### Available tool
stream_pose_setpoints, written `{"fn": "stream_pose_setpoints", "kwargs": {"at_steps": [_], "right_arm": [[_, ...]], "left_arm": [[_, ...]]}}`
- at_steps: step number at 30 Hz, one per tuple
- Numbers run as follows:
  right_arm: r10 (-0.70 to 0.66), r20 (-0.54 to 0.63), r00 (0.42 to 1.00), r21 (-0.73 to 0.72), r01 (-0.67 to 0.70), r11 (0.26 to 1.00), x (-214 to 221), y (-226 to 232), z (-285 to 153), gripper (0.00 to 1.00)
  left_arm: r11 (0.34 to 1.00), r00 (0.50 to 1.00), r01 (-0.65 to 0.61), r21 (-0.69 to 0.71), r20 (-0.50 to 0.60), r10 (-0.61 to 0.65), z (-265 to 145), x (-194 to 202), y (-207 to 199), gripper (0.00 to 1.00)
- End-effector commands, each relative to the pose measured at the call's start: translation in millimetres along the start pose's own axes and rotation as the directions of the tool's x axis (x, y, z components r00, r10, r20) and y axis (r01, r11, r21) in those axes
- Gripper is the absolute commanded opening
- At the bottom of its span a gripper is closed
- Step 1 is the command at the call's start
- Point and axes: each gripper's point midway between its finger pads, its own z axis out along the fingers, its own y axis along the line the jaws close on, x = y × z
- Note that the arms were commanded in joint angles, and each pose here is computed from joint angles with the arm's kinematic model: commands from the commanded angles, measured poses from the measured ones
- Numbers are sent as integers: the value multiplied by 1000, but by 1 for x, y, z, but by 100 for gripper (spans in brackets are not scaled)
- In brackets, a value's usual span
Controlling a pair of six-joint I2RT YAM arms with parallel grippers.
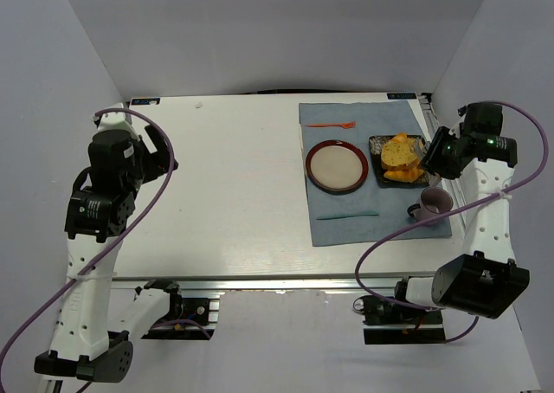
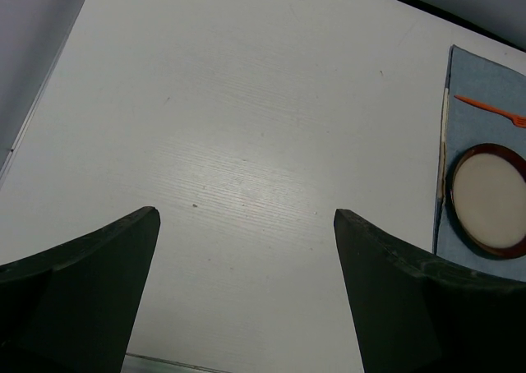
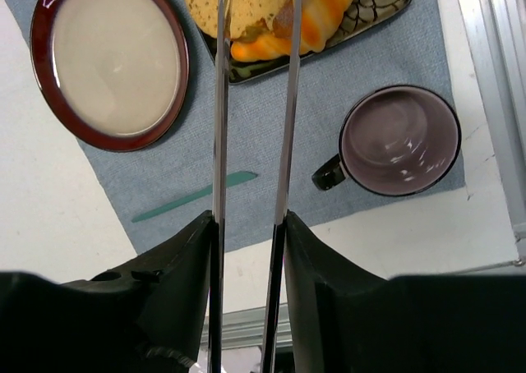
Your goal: Place the bread
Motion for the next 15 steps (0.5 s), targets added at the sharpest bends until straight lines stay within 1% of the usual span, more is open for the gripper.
{"fn": "stream_pose_setpoints", "kwargs": {"at_steps": [1, 6, 15], "right_arm": [[-42, 70, 997, -33, 44, 998, -18, 2, 2, 44], [-36, 56, 998, -9, 37, 999, -18, -8, 14, 52], [-36, 33, 999, 2, 36, 999, -13, -17, 31, 53]], "left_arm": [[1000, 999, -4, 27, 46, 3, -8, -16, -6, 98], [1000, 999, -11, 14, 52, 10, -8, -18, -4, 98], [1000, 999, -20, 5, 49, 20, -5, -18, -3, 98]]}}
